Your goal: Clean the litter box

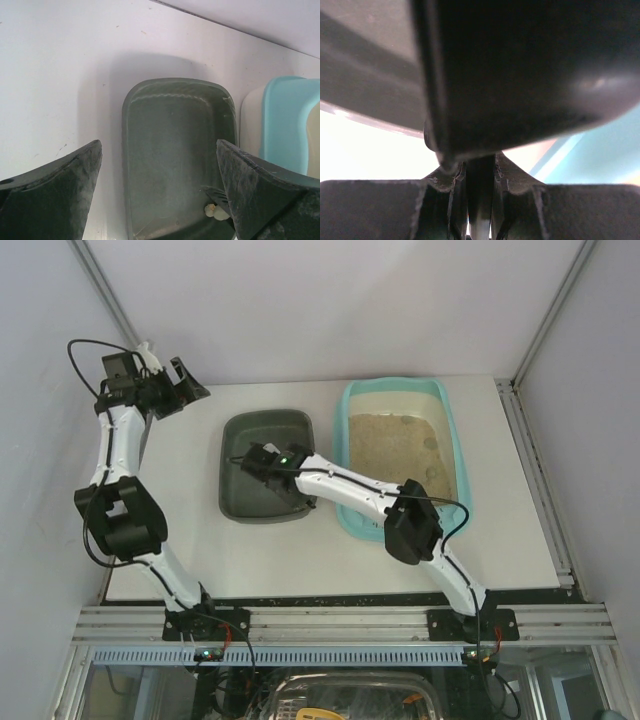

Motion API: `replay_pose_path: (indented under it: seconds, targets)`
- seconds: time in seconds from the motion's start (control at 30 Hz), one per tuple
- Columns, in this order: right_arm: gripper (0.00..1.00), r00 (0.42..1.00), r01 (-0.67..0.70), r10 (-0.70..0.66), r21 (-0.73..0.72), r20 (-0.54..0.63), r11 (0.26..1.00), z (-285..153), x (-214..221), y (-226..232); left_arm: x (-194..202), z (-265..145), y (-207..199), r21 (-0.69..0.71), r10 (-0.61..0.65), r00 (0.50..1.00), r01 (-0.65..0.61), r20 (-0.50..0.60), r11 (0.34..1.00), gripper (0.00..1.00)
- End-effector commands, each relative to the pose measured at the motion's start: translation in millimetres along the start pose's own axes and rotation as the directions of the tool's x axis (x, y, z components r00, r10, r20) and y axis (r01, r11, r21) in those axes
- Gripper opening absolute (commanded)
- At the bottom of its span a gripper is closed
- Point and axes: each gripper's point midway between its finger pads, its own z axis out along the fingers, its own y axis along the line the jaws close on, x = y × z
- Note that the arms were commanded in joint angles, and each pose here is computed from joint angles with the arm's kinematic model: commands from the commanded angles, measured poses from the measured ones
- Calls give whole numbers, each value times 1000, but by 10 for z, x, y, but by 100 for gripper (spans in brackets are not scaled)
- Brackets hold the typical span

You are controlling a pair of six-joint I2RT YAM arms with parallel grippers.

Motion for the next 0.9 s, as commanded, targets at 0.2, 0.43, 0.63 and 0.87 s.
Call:
replay_pose_path:
  seconds: [0.2, 0.43, 0.63, 0.87]
  targets:
    - [0, 970, -6, -54, 247, 238, 969, -443, -474, -497, -83, 89, 18, 58, -9, 1000, 8, 10, 998, 100]
    - [0, 953, -171, 202, -151, 224, 974, -1042, -349, -655, 32, 21, -81, 38, 47, 999, -48, 9, 998, 100]
    - [0, 889, -386, 447, -359, 102, 850, -1434, 570, -1398, 320, -4, -278, 59, 52, 997, -49, -48, 997, 100]
    - [0, 688, -688, 698, -485, -198, 540, -1242, 1360, -1531, 805, 90, -766, 103, 210, 970, -198, -125, 975, 100]
